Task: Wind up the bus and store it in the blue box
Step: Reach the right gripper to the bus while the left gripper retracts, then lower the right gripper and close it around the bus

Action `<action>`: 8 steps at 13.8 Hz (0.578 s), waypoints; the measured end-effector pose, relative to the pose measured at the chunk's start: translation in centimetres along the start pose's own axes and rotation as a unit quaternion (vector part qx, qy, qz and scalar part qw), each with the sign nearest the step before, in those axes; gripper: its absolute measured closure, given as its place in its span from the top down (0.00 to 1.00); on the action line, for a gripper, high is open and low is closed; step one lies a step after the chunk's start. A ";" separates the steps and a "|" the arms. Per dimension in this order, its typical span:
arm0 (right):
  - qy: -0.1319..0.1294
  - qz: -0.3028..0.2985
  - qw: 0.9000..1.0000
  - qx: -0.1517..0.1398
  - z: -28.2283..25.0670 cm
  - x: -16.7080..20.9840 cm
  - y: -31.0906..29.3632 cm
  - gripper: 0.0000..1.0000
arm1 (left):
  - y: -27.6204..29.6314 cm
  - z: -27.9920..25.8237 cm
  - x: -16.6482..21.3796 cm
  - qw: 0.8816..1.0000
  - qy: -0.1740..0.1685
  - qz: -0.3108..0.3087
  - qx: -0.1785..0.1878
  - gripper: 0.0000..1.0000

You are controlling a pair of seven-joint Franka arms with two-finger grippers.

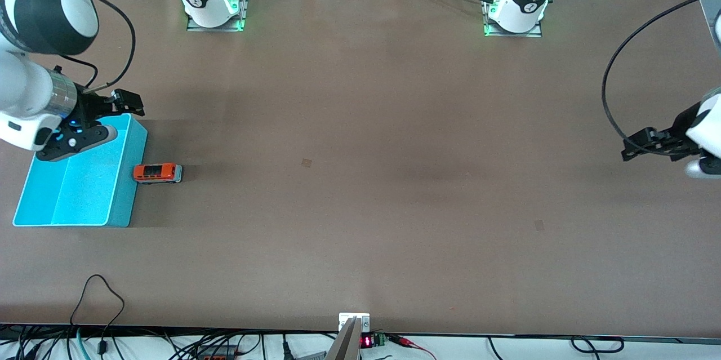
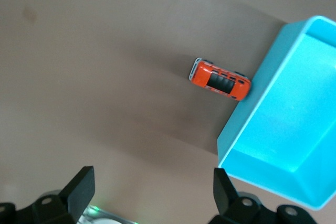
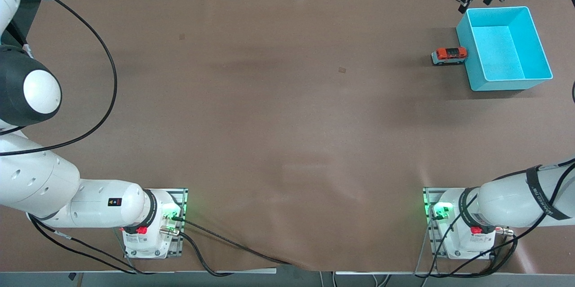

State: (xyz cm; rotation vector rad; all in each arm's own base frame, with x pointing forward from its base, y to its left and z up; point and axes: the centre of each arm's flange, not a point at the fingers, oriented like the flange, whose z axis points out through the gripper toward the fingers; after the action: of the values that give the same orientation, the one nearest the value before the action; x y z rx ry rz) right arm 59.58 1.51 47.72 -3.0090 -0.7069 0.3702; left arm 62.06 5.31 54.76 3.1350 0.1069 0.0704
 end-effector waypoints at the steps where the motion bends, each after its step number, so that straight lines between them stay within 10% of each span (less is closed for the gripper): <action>1: -0.004 -0.029 1.000 0.003 1.4 0.1 0.8 1.00 | -0.2 -1.1 -0.6 1.000 -0.003 -0.027 -0.002 1.00; 3: 0.001 -0.117 0.993 0.001 4.2 0.1 2.8 1.00 | 0.5 -2.6 -1.9 0.998 -0.017 -0.064 -0.009 1.00; 8: 0.032 -0.356 0.933 -0.042 11.9 -1.1 8.0 1.00 | 2.4 -2.6 -1.7 0.999 0.003 -0.030 -0.013 1.00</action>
State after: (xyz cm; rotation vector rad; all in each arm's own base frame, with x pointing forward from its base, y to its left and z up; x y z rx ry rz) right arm 59.33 -6.45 35.78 -2.5571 -1.7367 0.2014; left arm 60.37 2.81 57.34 3.1027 0.1970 0.0814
